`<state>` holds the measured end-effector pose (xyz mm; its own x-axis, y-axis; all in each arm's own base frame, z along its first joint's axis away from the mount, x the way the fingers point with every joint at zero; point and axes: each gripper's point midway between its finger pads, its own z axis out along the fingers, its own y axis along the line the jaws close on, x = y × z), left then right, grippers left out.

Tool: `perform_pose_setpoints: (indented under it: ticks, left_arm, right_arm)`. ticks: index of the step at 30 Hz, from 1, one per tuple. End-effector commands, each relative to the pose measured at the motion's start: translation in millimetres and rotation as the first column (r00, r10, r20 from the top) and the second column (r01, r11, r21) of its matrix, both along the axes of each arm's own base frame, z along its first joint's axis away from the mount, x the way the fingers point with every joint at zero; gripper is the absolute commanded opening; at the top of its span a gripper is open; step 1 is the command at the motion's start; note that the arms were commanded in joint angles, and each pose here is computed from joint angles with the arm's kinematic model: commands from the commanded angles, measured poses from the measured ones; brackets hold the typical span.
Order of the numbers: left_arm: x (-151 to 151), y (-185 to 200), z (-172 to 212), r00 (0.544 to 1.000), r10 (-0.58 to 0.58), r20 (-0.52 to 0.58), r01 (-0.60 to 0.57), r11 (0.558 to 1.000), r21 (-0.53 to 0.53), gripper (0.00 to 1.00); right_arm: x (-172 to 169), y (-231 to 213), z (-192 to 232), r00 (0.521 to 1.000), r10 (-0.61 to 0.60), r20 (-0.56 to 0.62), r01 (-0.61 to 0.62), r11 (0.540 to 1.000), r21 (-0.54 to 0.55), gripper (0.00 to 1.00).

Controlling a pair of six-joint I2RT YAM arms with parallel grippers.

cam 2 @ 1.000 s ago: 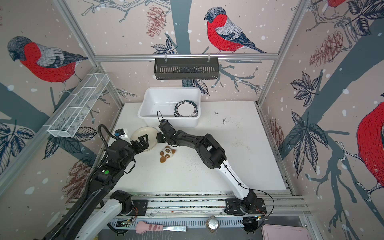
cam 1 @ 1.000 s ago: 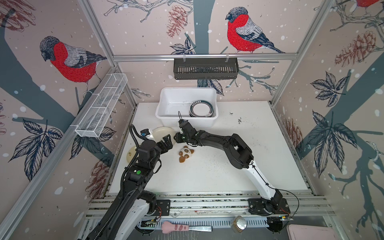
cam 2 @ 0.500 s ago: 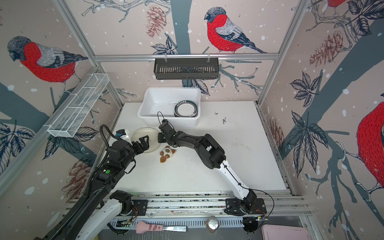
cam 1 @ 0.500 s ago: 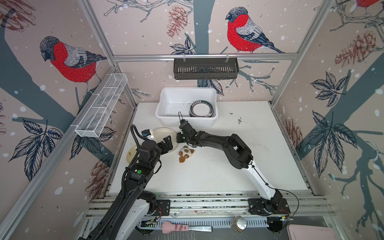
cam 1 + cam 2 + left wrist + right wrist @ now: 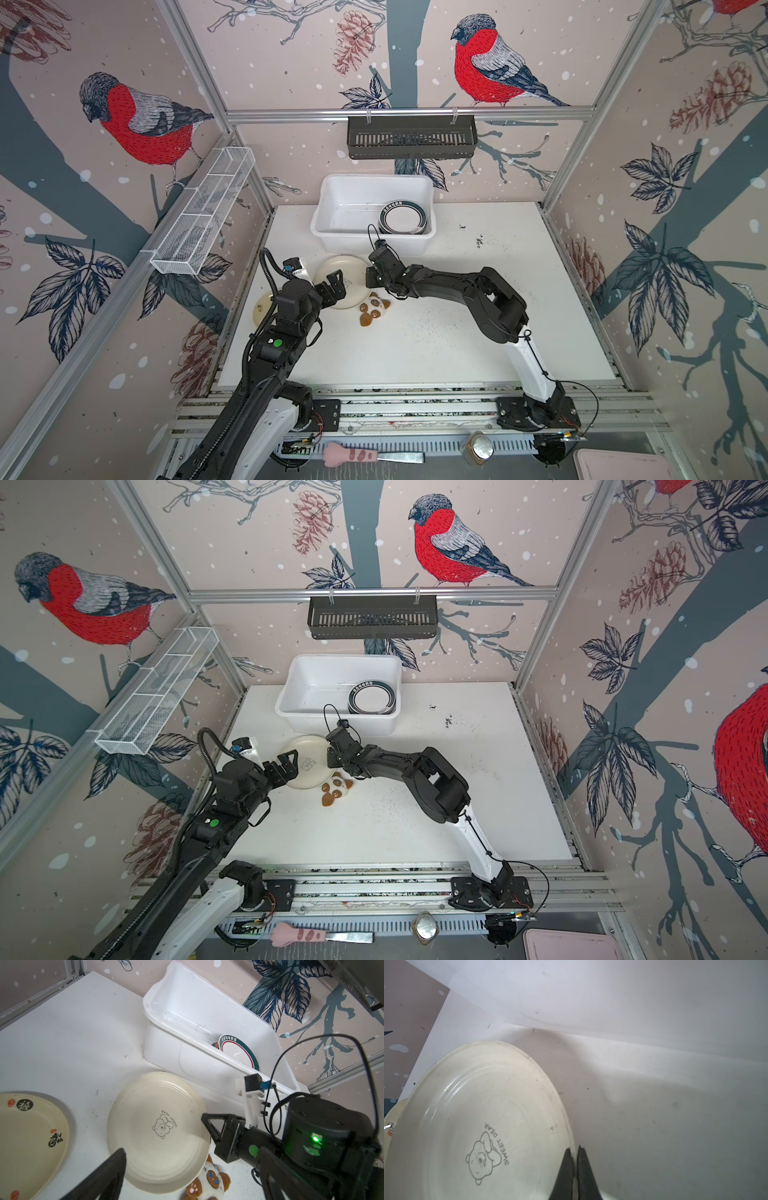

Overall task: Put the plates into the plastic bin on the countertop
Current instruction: 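Grip the cream bear-print plate rim with the right gripper and tilt it upright, then grasp the bear-print plate with the left gripper while the right gripper releases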

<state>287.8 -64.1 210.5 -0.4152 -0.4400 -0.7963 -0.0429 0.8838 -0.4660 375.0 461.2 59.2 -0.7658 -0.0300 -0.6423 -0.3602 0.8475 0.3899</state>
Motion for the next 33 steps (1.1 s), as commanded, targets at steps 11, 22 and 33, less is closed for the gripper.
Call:
perform_pose_setpoints:
  ticks: [11, 22, 33]
  left_arm:
    - [3.8, -26.4, 16.1, 0.991, -0.124, 0.055, 0.128, 0.988, -0.081, 0.76]
    - [28.5, -59.2, 0.6, 0.972, -0.237, -0.002, 0.233, 0.955, -0.183, 0.66]
    - [61.0, -75.2, 11.0, 0.962, -0.270, 0.023, 0.269, 0.942, -0.201, 0.44]
  right_arm:
    - [15.5, -73.2, 114.0, 0.924, -0.233, 0.303, 0.248, 0.969, -0.013, 0.00]
    - [-5.5, -148.2, 170.3, 0.833, -0.322, 0.450, 0.369, 0.929, -0.017, 0.00]
    - [-18.3, -152.8, 173.0, 0.875, -0.293, 0.385, 0.286, 0.955, 0.076, 0.00]
